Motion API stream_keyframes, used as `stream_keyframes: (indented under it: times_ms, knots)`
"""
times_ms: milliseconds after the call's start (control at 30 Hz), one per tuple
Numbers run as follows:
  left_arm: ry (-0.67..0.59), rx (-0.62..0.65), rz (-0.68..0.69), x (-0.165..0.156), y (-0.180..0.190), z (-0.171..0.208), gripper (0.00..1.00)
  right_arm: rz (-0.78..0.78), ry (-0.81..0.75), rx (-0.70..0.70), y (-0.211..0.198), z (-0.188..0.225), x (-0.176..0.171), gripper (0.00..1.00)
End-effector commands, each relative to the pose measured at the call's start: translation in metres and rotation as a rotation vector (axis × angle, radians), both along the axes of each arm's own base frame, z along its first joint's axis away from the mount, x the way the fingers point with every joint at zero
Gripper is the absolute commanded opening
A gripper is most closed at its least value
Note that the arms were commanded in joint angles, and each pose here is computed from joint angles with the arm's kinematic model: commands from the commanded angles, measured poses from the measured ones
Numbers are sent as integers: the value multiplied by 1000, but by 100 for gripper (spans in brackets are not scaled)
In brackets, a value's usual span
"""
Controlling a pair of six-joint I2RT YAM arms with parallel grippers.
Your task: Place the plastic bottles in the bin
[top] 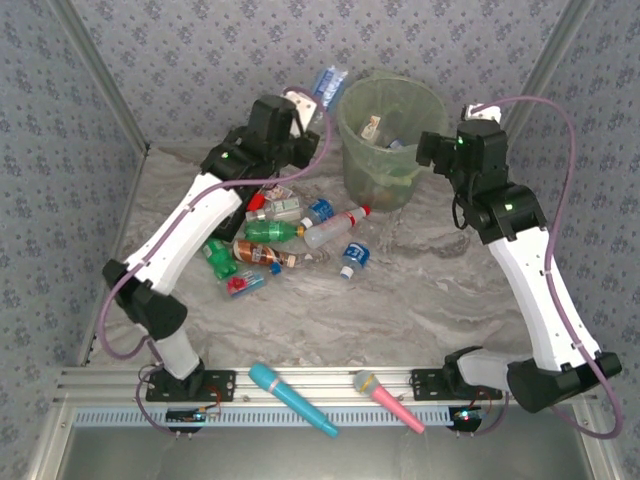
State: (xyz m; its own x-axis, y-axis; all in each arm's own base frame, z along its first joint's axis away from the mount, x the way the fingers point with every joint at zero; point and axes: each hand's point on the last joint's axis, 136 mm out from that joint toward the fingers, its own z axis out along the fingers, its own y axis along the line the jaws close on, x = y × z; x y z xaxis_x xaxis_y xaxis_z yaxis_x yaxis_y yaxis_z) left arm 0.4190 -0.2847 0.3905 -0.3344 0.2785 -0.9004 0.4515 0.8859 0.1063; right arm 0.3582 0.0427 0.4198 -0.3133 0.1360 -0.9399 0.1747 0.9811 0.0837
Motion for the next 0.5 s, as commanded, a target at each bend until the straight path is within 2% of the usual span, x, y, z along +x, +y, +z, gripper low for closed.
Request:
stream_keyframes:
  times_ms: [0, 300, 467]
  knots:
    - [-98, 9, -73, 7, -30, 29, 28, -42, -16, 19, -13, 3, -10, 100]
    - [-149, 59, -161, 29, -95, 24, 29, -72, 2, 33, -30, -5, -21, 100]
    - [-139, 56, -176, 34, -109, 11, 30, -90, -1, 52, -40, -8, -26, 100]
